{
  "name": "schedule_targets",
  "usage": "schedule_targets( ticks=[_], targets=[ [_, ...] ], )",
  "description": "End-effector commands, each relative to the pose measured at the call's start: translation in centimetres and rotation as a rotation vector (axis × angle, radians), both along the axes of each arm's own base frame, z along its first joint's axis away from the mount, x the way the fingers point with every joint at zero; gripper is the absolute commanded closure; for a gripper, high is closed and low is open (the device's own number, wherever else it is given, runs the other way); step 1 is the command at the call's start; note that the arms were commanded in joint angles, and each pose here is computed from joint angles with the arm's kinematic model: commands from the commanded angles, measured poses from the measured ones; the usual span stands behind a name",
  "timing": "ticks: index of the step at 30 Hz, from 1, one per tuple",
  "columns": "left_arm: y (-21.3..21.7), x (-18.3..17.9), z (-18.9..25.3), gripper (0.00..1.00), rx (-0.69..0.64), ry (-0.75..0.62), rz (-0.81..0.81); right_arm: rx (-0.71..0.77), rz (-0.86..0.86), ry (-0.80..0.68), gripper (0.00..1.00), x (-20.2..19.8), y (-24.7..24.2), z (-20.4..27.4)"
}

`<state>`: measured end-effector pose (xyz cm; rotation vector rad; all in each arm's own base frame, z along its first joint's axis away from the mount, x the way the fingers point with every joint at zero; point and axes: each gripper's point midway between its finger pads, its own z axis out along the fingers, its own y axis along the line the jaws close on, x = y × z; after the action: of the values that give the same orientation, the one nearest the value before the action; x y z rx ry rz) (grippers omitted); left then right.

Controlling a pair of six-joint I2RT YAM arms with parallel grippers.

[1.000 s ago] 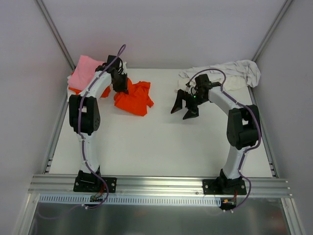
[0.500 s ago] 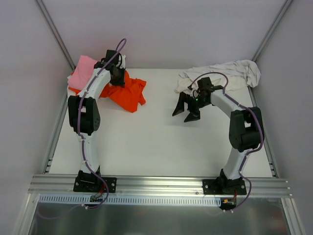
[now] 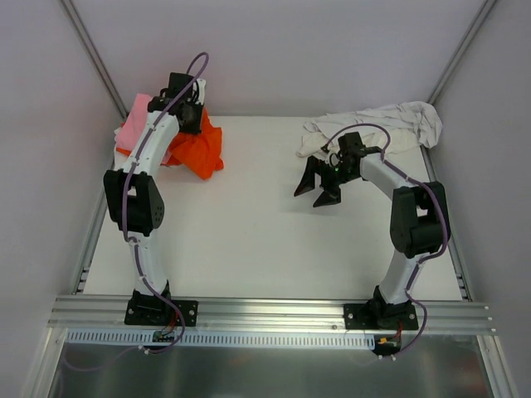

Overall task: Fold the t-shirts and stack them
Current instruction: Put the neatly folded tshirt into the corner of the board with the left arm

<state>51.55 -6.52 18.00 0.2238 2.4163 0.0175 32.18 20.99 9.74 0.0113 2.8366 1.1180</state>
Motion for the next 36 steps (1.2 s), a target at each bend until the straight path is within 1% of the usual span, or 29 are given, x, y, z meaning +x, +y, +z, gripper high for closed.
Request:
schedule_targets(
  ticks=[1,3,7,11,13,14,19,21,25,28,32,36],
  targets=[
    [2.7,0.6,7.6,1.0,0.049,-0.195,0.054,0.045,0.003,-0.052,0.0,0.3,-0.1,1.7],
    [3.2,0.9,8.8,1.0,0.046,-0.229,0.058,0.049,0.002,-0.053,0.01,0.4,-0.1,1.8],
    [5.0,1.2,9.6,1.0,0.038,-0.249,0.084,0.051,-0.003,-0.051,0.0,0.4,-0.2,1.8],
    [6.5,1.5,10.5,1.0,0.009,-0.271,0.087,0.055,-0.006,-0.047,0.01,0.4,-0.3,1.8],
    [6.6,1.7,11.1,1.0,-0.017,-0.291,0.069,0.054,-0.011,-0.049,0.01,0.5,-0.5,1.8],
    [7.4,1.8,11.3,1.0,-0.039,-0.296,0.064,0.054,-0.011,-0.044,0.0,0.5,-0.5,1.7],
    [8.1,2.5,12.6,1.0,-0.098,-0.343,0.009,0.053,-0.01,-0.039,0.01,0.5,-0.4,1.6],
    [8.6,2.7,13.2,1.0,-0.085,-0.366,0.002,0.048,-0.012,-0.032,0.01,0.4,-0.5,1.5],
    [8.2,3.5,14.4,1.0,-0.113,-0.405,-0.014,0.046,-0.007,-0.024,0.01,0.1,-0.5,1.4],
    [8.9,3.7,14.8,1.0,-0.095,-0.417,0.023,0.039,-0.005,-0.025,0.0,0.1,-0.7,1.3],
    [10.2,3.8,17.0,1.0,-0.028,-0.472,0.06,0.034,-0.004,-0.016,0.0,-0.1,-0.7,1.1],
    [11.7,4.0,16.6,1.0,0.017,-0.464,0.127,0.036,-0.004,-0.011,0.01,0.1,-0.7,1.0]
  ],
)
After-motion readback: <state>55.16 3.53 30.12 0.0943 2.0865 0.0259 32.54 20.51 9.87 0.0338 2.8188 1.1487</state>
